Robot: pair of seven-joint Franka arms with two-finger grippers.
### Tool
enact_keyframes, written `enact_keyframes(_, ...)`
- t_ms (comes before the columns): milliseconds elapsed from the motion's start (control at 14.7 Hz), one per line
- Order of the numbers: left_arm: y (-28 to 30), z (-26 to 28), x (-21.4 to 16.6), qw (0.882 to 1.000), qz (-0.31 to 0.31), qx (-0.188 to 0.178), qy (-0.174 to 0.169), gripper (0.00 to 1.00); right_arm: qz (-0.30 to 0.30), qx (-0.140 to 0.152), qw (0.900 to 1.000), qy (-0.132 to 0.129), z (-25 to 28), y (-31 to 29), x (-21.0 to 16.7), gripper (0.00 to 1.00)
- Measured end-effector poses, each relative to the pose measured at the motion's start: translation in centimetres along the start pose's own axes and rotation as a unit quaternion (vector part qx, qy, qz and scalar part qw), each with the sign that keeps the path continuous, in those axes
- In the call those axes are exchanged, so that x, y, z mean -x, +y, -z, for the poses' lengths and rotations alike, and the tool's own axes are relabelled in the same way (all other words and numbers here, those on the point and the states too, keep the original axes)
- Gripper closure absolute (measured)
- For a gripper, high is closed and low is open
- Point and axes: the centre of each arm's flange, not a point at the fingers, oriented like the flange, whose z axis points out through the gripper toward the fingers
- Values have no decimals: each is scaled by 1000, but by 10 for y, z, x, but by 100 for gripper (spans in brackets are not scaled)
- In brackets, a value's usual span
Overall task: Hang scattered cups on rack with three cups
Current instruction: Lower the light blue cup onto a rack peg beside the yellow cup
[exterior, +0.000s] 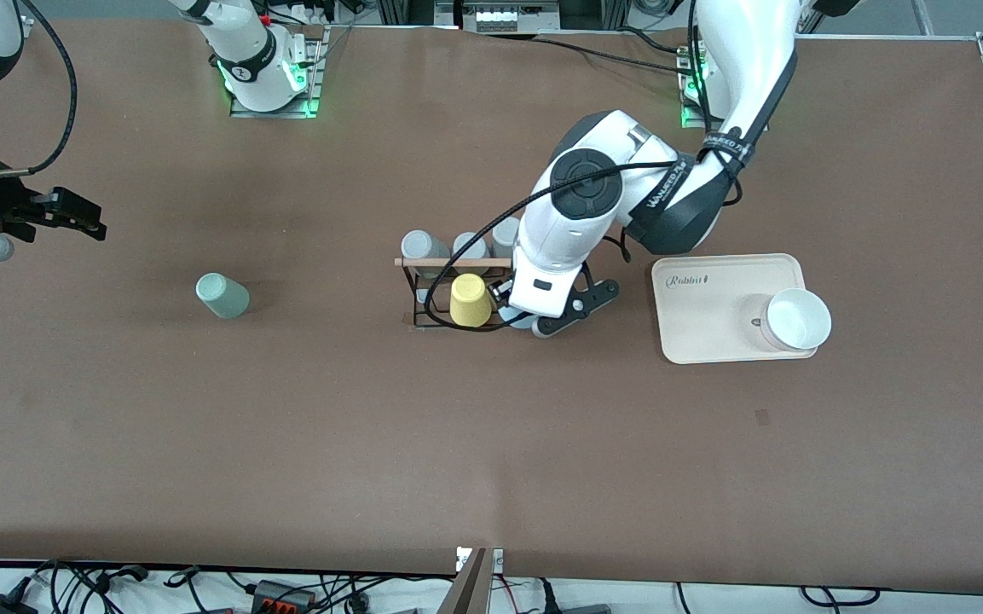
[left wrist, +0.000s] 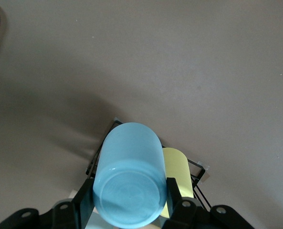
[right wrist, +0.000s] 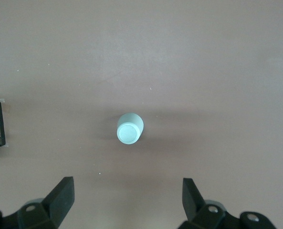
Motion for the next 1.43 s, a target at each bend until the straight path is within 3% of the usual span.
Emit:
enact_keyframes(475, 7, -45, 15, 999, 0, -32, 1, 36, 1, 0, 1000, 2, 3, -1, 1, 0)
enact_keyframes(1425, 2, -88, 24, 999, -8, -44, 1, 36, 0, 0, 1000, 0, 2, -1, 1, 0)
